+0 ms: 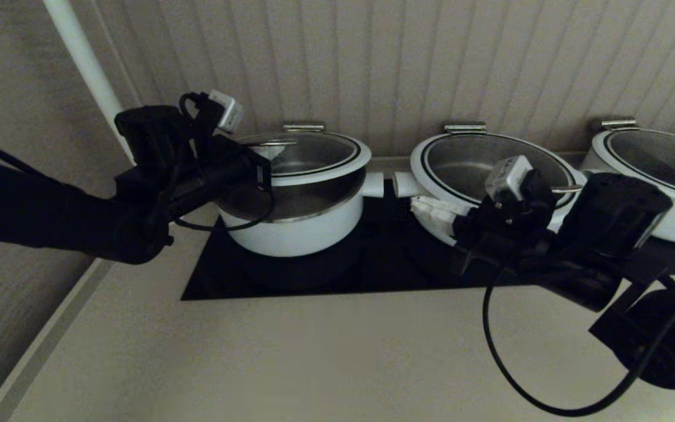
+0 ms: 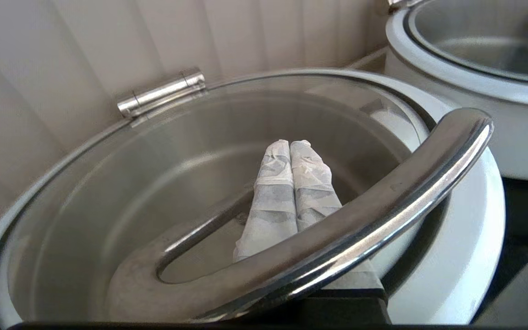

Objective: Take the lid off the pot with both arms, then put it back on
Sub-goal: Hold the pot lid with the right arm

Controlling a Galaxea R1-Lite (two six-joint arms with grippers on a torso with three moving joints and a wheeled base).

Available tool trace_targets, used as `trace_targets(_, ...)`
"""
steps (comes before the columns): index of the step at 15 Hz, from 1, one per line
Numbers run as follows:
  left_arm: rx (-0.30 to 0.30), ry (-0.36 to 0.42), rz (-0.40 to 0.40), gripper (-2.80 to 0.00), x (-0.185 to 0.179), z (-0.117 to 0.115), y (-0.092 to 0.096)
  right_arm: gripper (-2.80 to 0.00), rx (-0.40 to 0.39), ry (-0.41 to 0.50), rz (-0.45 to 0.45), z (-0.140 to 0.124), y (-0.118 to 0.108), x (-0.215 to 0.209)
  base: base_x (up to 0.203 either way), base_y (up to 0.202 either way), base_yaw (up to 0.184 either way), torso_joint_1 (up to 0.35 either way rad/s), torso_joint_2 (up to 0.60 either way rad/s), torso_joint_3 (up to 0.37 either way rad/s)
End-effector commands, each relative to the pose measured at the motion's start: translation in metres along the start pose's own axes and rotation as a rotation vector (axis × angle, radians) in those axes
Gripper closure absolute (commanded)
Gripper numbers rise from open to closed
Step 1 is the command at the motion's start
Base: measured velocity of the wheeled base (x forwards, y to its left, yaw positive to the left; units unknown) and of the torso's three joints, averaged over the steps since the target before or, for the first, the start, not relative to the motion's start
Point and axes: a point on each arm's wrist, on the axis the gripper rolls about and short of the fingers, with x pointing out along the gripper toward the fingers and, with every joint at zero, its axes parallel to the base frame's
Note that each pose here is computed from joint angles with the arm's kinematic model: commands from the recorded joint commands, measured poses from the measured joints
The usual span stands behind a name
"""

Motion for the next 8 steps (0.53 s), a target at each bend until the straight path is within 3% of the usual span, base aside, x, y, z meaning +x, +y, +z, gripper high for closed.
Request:
trace_targets(1, 0.006, -0.013, 0.004, 0.0, 0.001, 0.003, 0.002, 0.0, 0.015, -0.013, 0.027, 0.0, 0.007, 0.007, 0.0, 0.0, 0.0, 0.0, 0.0, 0.0)
trace_targets(8, 0.007, -0.014, 0.014, 0.0, 0.0, 0.003, 0.006, 0.0, 0.019, -0.055, 0.075, -0.009, 0.022, 0.035, 0.0, 0.0, 0.0, 0.0, 0.0, 0.0)
